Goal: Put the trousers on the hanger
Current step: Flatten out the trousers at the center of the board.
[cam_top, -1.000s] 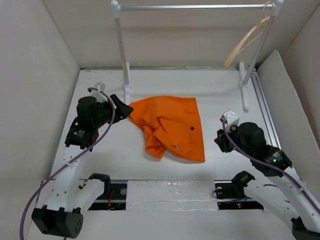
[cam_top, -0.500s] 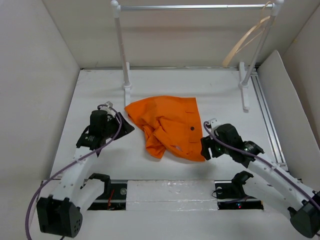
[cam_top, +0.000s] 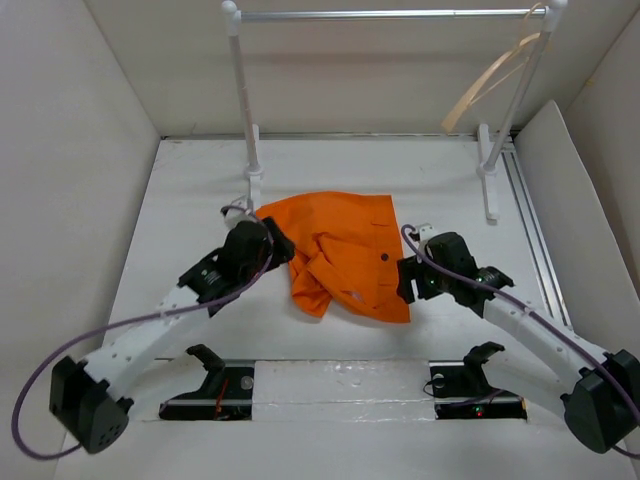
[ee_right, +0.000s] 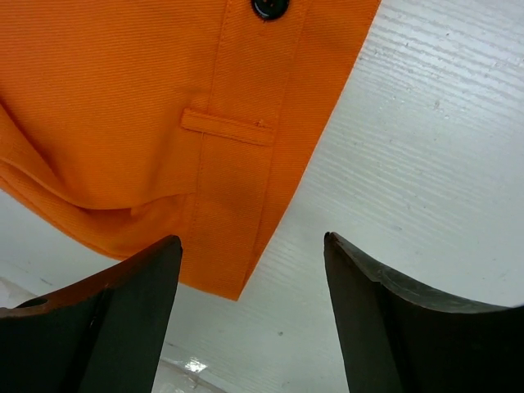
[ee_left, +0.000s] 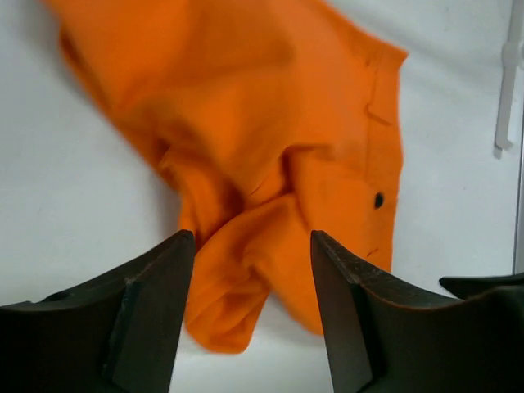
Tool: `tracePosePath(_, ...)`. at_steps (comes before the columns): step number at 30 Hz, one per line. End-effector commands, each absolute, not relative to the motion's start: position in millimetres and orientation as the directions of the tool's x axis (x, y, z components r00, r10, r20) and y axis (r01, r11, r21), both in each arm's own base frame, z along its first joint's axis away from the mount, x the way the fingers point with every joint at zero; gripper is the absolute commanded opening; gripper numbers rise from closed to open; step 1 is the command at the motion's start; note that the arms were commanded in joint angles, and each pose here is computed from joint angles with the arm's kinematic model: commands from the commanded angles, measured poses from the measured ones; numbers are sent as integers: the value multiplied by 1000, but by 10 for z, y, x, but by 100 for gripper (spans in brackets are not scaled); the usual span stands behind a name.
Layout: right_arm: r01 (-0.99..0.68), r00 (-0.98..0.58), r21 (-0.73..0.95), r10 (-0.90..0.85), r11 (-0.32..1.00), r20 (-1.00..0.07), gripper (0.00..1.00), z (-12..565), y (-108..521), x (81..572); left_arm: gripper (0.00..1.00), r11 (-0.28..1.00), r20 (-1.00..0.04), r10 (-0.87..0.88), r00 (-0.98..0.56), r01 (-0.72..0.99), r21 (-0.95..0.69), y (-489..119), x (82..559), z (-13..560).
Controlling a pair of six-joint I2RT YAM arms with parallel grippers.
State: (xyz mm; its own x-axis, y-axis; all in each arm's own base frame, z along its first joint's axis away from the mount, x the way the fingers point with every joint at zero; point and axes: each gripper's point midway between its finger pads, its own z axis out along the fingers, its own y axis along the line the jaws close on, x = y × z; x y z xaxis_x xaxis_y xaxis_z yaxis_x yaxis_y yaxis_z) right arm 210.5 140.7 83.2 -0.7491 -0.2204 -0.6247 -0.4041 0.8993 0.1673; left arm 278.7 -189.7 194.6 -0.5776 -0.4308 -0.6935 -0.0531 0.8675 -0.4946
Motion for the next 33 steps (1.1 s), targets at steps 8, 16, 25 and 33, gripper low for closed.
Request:
tracePosePath(8, -421, -773, 330, -144, 845, -618, 78, 525, 1618, 1925, 65, 745, -365, -536, -761, -224, -628, -1904, 1967, 786)
tracePosePath(16, -402, -801, 301, -172, 865, -573, 63, 307, 1612, 1980, 56, 822, -395, -449, -801, -198, -533, -2146, 2134, 432)
tracePosePath(25, -460, -752, 345, -152, 818, -642, 0, 465, 1794, 2066, 0, 838, -471, -482, -739, -233, -493, -2061, 2353, 617)
tracePosePath(33, -336, -438, 80, -81, 939, -895, 0, 2393, 1109, 2417, 0, 918, -811, -393, -434, -229, -323, -1255, 2657, 2829)
